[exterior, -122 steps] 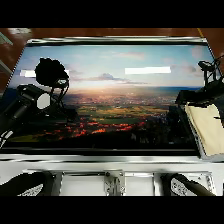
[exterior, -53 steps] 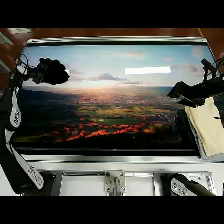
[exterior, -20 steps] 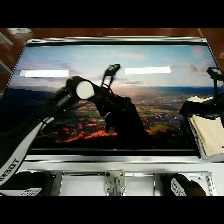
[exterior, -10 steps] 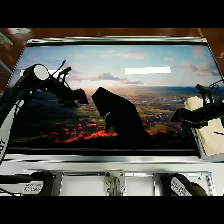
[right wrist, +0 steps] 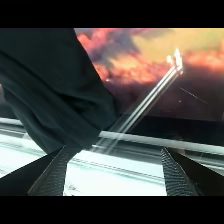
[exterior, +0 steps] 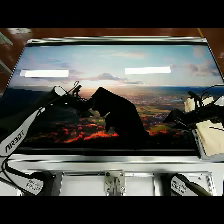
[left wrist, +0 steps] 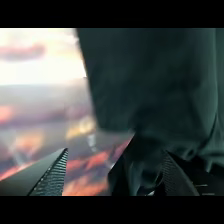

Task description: Fold the shirts.

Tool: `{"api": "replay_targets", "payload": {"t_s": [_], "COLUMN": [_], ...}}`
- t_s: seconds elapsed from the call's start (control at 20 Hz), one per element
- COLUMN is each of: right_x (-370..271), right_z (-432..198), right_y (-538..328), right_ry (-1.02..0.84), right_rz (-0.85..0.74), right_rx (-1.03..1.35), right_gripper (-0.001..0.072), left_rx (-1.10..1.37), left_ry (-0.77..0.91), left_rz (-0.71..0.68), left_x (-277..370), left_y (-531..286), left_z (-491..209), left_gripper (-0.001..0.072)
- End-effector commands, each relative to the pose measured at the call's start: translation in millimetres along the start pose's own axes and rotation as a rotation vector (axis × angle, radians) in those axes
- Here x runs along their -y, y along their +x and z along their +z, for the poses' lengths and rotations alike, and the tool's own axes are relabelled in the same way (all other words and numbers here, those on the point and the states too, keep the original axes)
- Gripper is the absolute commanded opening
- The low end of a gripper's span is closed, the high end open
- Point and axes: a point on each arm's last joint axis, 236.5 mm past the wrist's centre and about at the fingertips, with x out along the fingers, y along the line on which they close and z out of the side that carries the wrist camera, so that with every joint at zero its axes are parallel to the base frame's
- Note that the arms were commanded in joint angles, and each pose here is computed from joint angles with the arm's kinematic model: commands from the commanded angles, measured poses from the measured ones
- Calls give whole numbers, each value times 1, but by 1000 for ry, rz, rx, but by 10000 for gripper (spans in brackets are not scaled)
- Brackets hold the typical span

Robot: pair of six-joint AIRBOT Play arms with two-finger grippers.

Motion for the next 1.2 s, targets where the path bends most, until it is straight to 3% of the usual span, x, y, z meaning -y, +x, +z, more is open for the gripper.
{"api": "replay_targets", "payload": {"t_s": [0.0, 0.25, 0.3, 0.45, 0.55, 0.65, 0.75, 0.8, 1.15], "right_x": [0, 2, 2, 0, -6, -12, -11, -8, 4], "right_z": [4, 13, 15, 10, 2, -3, -10, -15, -35], "right_y": [1, 1, 1, 4, 15, 31, 48, 55, 90], "right_ry": [7, 14, 25, 21, -21, -49, -49, -25, 89], "right_rz": [7, -3, -3, -13, -36, -43, -52, -53, -21], "right_rx": [12, 52, 59, 36, -1, -19, -32, -41, -48], "right_gripper": [695, 695, 694, 695, 695, 695, 695, 695, 695], "left_rx": [37, 135, 146, 200, 238, 241, 228, 212, 263], "left_ry": [-53, -60, -59, -94, -119, -116, -79, -41, 191], "left_rz": [-54, -38, -38, -72, -91, -91, -92, -95, -145], "left_x": [1, -5, -4, 3, 6, 7, 9, 13, 60], "left_y": [30, 31, 31, 28, 26, 25, 25, 24, -15], "left_z": [11, 34, 38, 52, 61, 62, 58, 55, 58], "left_gripper": [720, 700, 665, 386, 381, 184, 62, 35, 33]}}
